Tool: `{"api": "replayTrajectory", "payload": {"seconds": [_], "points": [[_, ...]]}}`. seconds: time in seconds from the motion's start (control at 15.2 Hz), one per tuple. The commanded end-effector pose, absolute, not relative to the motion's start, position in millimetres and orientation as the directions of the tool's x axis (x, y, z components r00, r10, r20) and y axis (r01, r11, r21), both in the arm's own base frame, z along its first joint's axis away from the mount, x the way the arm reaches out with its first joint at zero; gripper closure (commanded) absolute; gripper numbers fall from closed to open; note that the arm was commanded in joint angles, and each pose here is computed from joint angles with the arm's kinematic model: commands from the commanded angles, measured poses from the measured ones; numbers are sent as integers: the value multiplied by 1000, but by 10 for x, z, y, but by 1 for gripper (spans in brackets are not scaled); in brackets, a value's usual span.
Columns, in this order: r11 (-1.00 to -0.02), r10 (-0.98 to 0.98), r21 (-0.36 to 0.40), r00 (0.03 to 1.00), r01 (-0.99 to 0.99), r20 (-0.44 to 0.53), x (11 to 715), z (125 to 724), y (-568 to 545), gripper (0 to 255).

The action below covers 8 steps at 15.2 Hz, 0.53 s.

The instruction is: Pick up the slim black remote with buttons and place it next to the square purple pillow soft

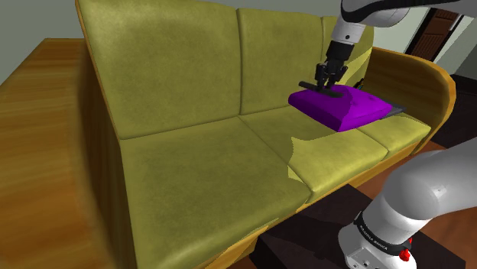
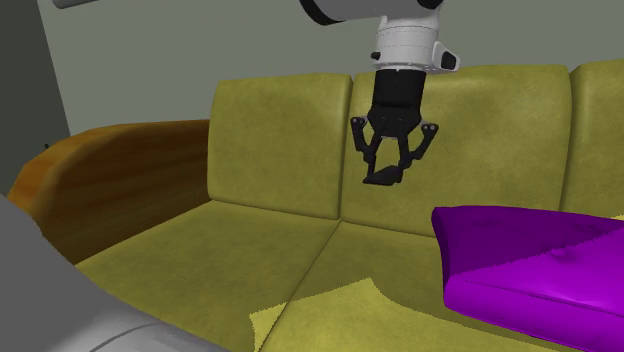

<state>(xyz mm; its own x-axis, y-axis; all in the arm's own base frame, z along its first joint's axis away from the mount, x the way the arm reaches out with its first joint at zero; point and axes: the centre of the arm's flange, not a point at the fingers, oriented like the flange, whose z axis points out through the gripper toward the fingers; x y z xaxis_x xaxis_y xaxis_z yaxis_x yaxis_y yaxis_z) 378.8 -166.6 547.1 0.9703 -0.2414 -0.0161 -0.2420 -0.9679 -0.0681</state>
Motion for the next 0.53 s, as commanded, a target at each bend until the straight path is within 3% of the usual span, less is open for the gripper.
{"api": "replayTrajectory", "payload": {"seconds": [0.0,0.46], "points": [[-968,-240,-68,971,-241,-16,3670,5479,-1891,255],[-968,-240,-68,971,-241,-16,3555,5162,-2072,255]]}}
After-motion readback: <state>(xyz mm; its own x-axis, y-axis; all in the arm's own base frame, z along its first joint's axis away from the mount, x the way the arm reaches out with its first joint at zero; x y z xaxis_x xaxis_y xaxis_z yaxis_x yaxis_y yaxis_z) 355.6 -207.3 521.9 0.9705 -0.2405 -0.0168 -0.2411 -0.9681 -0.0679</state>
